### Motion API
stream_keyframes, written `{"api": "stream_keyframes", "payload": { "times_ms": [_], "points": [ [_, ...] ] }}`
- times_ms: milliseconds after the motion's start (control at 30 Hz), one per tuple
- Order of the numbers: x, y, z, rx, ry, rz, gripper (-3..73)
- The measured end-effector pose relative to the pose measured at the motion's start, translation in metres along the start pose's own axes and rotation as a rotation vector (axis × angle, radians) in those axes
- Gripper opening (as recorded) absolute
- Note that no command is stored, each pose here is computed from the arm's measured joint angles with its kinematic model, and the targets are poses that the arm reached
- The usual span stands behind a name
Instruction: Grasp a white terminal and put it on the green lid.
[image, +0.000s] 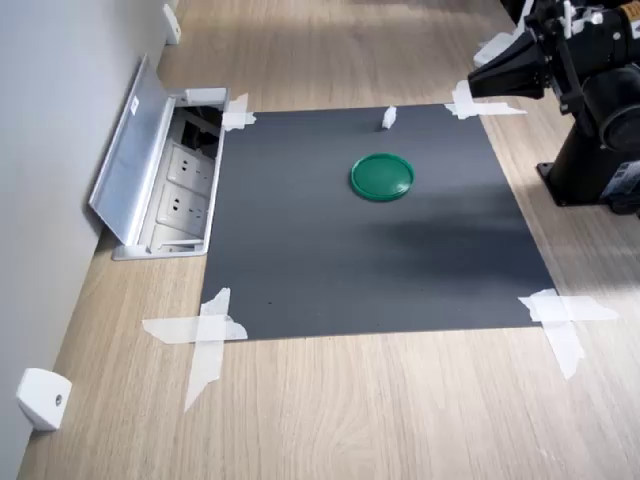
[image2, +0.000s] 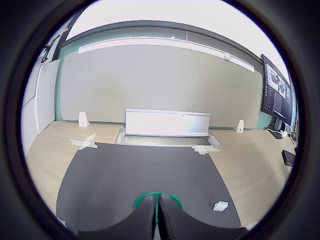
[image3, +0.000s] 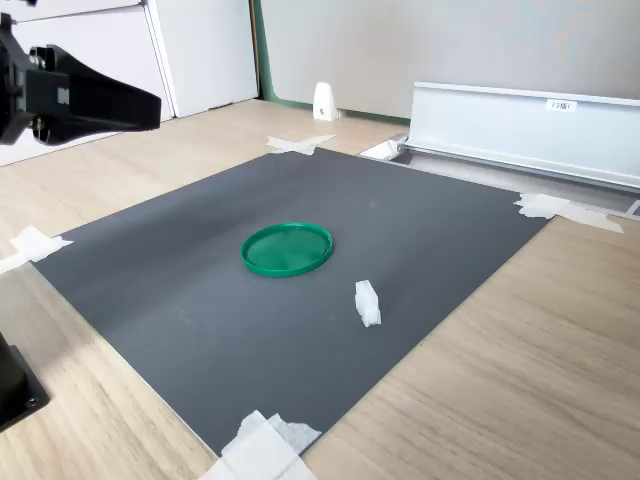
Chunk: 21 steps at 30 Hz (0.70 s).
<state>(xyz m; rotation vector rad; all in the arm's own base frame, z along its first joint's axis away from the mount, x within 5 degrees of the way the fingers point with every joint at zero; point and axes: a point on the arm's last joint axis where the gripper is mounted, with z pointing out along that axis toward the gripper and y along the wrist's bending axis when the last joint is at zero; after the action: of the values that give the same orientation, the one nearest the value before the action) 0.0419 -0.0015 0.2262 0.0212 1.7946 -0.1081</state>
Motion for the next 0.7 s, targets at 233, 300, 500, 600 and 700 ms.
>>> {"api": "stream_keyframes", "payload": {
  "times_ms": [233,300,500,600,700],
  "points": [
    [0.0,0.0,0.0,0.0,0.0,0.0,-0.8],
    [0.0,0.0,0.0,0.0,0.0,0.0,-0.8],
    [0.0,0.0,0.0,0.0,0.0,0.0,-0.8],
    [0.0006,0.0001,0.0,-0.001,0.007,0.0,-0.8],
    [0.002,0.0003,0.0,-0.003,0.022,0.0,-0.8]
  ]
}}
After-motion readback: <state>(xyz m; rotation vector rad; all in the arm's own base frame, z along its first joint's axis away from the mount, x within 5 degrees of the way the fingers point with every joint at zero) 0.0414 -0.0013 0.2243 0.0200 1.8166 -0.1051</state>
